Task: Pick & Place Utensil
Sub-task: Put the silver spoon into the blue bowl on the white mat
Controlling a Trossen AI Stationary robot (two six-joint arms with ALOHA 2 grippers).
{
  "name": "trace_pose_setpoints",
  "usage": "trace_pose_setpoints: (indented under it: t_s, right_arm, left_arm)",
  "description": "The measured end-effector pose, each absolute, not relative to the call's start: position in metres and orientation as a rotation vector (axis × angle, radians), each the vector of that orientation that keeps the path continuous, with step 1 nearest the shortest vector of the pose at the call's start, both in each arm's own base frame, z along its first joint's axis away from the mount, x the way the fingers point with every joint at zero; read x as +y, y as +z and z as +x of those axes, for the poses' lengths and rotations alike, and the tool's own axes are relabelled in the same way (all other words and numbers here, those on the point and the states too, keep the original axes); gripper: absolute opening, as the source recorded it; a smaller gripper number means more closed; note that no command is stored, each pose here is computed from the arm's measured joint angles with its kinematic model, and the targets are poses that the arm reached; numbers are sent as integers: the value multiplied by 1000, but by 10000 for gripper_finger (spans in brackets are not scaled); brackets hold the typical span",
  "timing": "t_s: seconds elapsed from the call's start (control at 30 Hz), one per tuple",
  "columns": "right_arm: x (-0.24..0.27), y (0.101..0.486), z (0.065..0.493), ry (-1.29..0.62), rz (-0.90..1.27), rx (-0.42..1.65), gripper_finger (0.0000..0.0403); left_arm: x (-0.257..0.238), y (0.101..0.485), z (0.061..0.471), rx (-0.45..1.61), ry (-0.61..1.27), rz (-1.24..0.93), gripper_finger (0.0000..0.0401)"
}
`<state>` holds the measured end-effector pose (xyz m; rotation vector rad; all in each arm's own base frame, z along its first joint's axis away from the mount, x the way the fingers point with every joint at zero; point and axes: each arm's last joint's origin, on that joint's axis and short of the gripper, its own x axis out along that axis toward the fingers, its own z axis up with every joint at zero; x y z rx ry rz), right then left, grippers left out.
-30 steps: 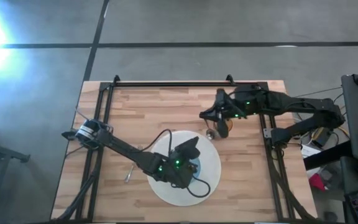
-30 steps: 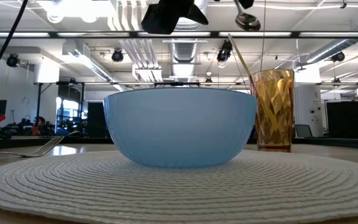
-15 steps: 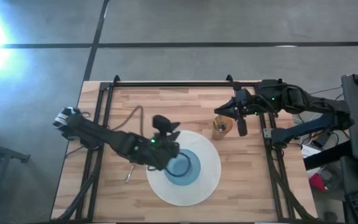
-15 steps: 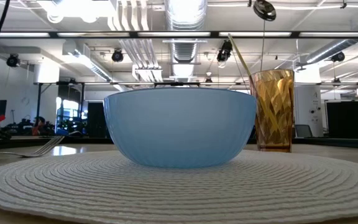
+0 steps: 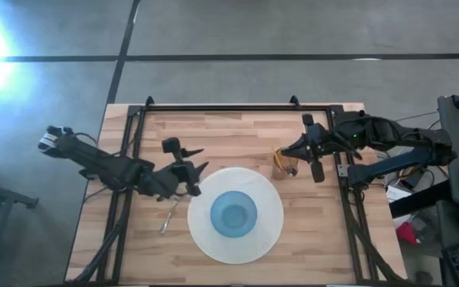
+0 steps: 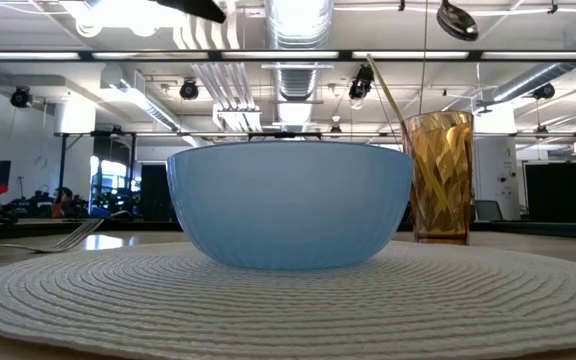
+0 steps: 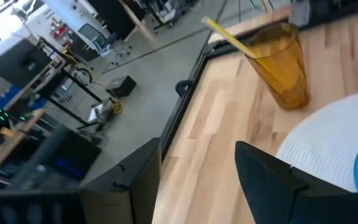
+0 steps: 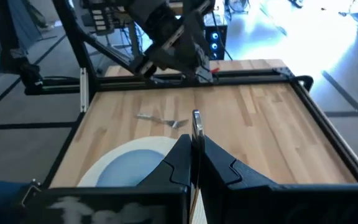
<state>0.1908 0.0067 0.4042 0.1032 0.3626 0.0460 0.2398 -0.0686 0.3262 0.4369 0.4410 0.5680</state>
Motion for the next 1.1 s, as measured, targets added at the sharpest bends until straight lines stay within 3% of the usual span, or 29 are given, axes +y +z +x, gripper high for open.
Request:
trace_pose_setpoints:
  t_s: [0.23, 0.63, 1.1]
  right_arm:
    - [11, 387, 189, 22, 177, 355, 8]
    - [16, 357, 189, 24, 350, 125, 8]
    - [36, 314, 201, -219, 539, -95, 8]
  left_arm:
    - [-62, 296, 222, 342, 564, 336, 204]
    - [-55, 258, 207, 282, 520, 189, 204]
    - [-54, 243, 199, 316, 412, 156, 204]
